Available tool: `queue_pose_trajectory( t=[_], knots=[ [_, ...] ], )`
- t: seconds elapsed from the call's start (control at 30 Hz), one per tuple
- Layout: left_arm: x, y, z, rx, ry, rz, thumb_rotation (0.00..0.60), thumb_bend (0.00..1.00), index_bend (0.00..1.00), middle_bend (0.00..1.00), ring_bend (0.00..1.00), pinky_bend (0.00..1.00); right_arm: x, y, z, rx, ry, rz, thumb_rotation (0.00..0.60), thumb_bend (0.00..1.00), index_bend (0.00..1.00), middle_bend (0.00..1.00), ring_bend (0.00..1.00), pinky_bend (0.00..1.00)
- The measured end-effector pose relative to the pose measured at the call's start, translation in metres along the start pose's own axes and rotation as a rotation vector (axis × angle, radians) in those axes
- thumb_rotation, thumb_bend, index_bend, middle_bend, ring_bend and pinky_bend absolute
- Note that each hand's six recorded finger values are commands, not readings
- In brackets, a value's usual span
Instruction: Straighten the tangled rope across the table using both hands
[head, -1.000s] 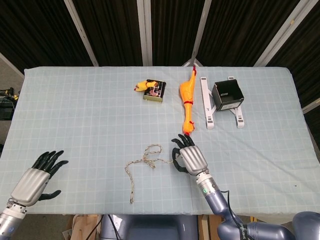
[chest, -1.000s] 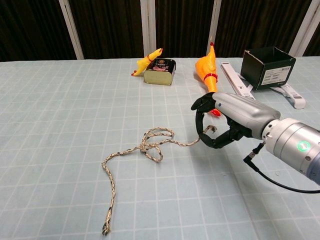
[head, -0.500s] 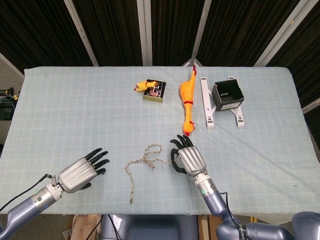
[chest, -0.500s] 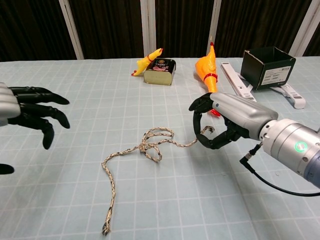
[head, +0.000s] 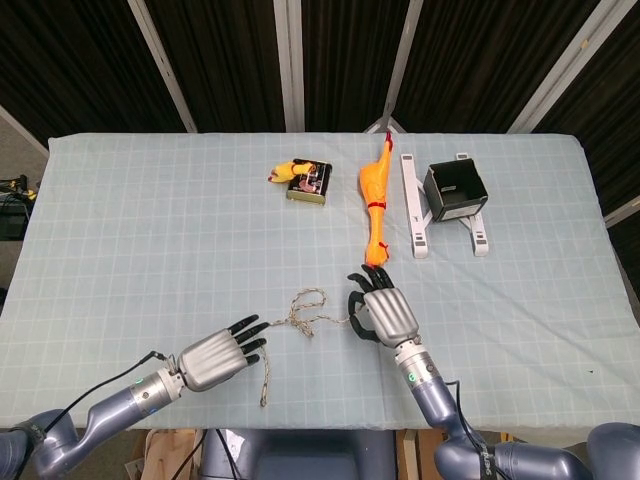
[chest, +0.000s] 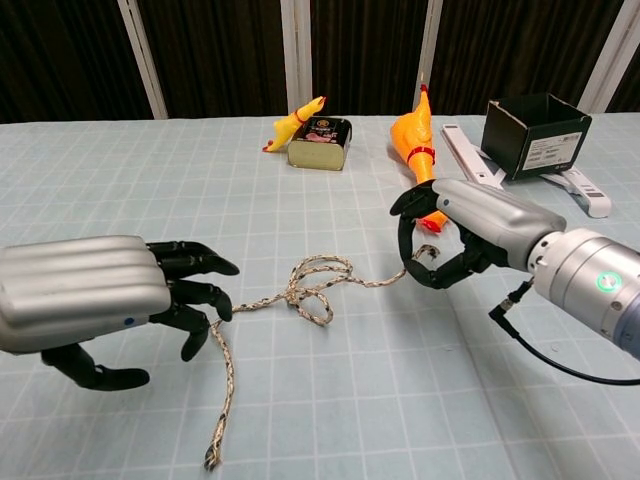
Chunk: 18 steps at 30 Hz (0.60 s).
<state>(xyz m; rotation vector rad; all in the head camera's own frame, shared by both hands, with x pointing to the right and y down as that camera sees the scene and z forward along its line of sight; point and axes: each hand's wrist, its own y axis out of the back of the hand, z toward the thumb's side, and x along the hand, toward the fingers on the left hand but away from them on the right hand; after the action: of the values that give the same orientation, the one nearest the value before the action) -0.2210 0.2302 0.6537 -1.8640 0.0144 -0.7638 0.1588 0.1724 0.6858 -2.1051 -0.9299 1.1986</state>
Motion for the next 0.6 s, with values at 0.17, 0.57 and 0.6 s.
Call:
queue_pose_trajectory(
  t=[0.17, 0.57, 0.6],
  knots=[
    [0.012, -0.007, 0.006, 0.010, 0.004, -0.003, 0.600, 0.43, 0.49, 0.19, 0.05, 0.07, -0.001, 0.001, -0.003, -0.002, -0.006, -0.002, 0.600, 0.49, 0.63, 0.22, 0.01, 0.00],
    [0.025, -0.008, 0.015, -0.008, 0.018, 0.017, 0.600, 0.45, 0.50, 0.15, 0.03, 0.02, -0.002, 0.001, -0.006, -0.005, -0.011, -0.002, 0.600, 0.49, 0.63, 0.22, 0.01, 0.00],
    [0.026, -0.008, 0.016, -0.008, 0.017, 0.017, 0.600, 0.45, 0.50, 0.15, 0.03, 0.01, -0.002, 0.001, -0.005, -0.005, -0.011, -0.003, 0.600, 0.49, 0.63, 0.22, 0.01, 0.00]
  ],
)
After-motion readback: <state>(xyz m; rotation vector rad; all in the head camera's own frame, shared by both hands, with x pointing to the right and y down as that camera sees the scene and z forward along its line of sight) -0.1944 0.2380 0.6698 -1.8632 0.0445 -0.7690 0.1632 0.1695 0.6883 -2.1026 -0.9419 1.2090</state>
